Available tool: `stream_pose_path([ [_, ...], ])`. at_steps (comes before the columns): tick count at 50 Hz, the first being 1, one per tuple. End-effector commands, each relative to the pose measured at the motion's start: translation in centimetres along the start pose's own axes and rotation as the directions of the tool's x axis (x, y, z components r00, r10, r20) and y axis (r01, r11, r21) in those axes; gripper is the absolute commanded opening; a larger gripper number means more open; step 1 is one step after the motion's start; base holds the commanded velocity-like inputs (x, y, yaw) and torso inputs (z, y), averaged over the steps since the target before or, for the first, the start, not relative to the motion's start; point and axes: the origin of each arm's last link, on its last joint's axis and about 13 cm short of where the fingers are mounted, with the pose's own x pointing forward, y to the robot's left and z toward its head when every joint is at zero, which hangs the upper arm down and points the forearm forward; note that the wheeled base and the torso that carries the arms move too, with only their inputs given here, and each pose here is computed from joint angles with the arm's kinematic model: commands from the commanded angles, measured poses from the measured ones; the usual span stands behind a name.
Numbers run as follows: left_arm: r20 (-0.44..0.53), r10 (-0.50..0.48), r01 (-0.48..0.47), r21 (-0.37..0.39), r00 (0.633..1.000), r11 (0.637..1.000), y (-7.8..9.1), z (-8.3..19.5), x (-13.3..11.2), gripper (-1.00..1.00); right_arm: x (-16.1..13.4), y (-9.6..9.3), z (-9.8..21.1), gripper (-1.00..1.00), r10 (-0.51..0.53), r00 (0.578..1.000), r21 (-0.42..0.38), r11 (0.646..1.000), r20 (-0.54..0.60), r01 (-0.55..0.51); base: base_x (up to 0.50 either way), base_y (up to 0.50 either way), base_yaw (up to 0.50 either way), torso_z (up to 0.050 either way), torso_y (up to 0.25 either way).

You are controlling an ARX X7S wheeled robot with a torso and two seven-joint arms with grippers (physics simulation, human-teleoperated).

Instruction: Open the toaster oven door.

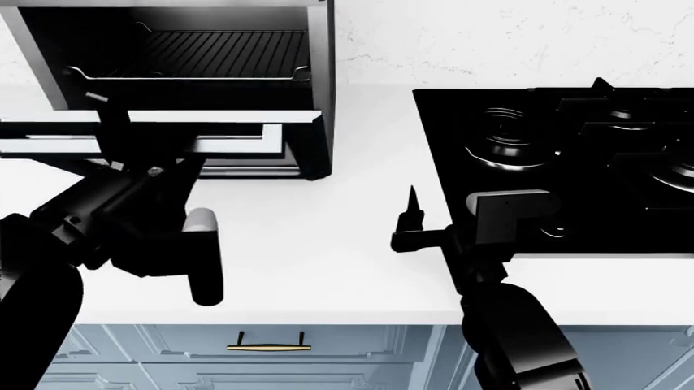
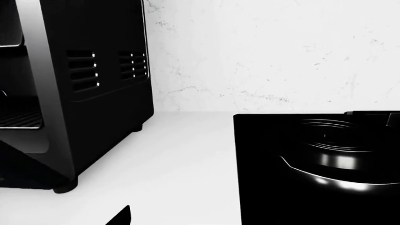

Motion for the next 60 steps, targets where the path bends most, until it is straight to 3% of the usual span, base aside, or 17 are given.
stream_pose_path([
  [1, 0.067, -0.120, 0.125, -0.065, 0.990, 0.990, -2.5, 1.5, -2.1, -1.00, 0.0, 0.1, 0.0, 1.00, 0.004, 1.000, 0.004, 1.000, 0.001, -0.004, 0.00, 0.00, 0.00, 0.000, 0.000],
  [19, 0.086, -0.185, 0.192, -0.084, 0.979, 0.978, -5.4, 2.6, -4.6, -1.00, -0.1, 0.1, -0.3, 1.00, 0.006, 1.000, 0.007, 1.000, -0.002, -0.006, 0.00, 0.00, 0.00, 0.000, 0.000],
  [34, 0.124, -0.262, 0.277, -0.133, 0.957, 0.952, -9.7, 4.2, -6.8, -1.00, -0.1, 0.2, -0.6, 1.00, 0.006, 1.000, 0.008, 1.000, -0.008, -0.006, 0.00, 0.00, 0.00, 0.000, 0.000],
  [48, 0.158, -0.325, 0.350, -0.169, 0.933, 0.921, -13.1, 5.0, -6.9, -1.00, 0.0, 0.1, -0.7, 1.00, 0.001, 1.000, 0.003, 1.000, -0.015, -0.001, 0.00, 0.00, 0.00, 0.000, 0.000],
  [57, 0.171, -0.341, 0.370, -0.180, 0.924, 0.911, -14.2, 5.3, -6.8, -1.00, -0.1, 0.1, -0.6, 1.00, -0.002, 1.000, -0.001, 1.000, -0.014, 0.002, 0.00, 0.00, 0.00, 0.000, 0.000],
  [60, 0.187, -0.368, 0.401, -0.188, 0.911, 0.897, -15.7, 5.6, -7.0, -1.00, -0.1, 0.0, -0.6, 1.00, -0.004, 1.000, -0.002, 1.000, -0.014, 0.004, 0.00, 0.00, -0.01, 0.000, 0.000],
])
